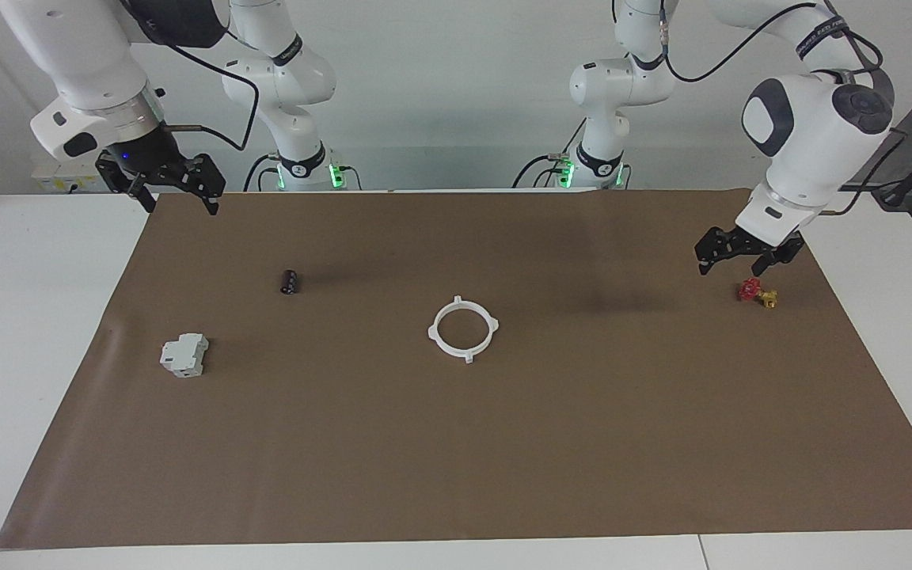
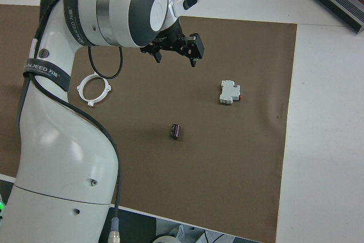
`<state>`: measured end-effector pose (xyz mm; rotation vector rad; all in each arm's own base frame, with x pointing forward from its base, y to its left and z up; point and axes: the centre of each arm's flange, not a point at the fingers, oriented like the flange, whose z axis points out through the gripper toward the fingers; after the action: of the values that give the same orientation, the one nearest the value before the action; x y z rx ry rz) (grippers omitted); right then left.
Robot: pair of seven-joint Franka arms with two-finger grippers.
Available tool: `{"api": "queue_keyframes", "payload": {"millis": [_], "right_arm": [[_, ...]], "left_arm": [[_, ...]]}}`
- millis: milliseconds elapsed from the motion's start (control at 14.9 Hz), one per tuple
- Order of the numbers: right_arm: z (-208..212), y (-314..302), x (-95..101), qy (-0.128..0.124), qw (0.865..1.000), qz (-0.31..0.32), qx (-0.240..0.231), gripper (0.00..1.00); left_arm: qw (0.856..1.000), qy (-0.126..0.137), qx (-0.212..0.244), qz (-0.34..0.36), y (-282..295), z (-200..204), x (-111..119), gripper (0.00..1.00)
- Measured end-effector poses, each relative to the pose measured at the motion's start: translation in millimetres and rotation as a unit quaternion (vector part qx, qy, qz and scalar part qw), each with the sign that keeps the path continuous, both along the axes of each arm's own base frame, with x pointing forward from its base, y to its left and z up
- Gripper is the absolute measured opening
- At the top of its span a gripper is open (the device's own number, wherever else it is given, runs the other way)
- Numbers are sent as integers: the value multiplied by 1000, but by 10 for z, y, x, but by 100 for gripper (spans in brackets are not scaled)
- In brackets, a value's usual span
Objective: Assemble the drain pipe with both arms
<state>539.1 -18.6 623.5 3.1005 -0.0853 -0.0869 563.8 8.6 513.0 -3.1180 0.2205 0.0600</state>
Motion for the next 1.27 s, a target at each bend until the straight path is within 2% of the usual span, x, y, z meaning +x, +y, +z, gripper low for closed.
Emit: {"api": "queue_keyframes", "payload": {"millis": [268, 536, 804, 1139, 1273], "right_arm": [[0, 0, 0, 0, 1000, 0, 0, 100], [0, 0, 0, 0, 1000, 0, 0, 100], [0, 0, 0, 0, 1000, 0, 0, 100], [0, 0, 1, 0, 1000, 0, 0, 100], [0, 0, 1, 0, 1000, 0, 0, 100]], "left_arm": [[1000, 23, 1, -3, -122, 309, -119, 100], [1000, 27, 8, -15, -395, 407, -194, 100], [998, 61, 12, -6, -353, 423, -292, 100], [997, 76, 15, 0, -507, 637, -374, 100], [997, 74, 17, 16, -606, 675, -396, 100]]}}
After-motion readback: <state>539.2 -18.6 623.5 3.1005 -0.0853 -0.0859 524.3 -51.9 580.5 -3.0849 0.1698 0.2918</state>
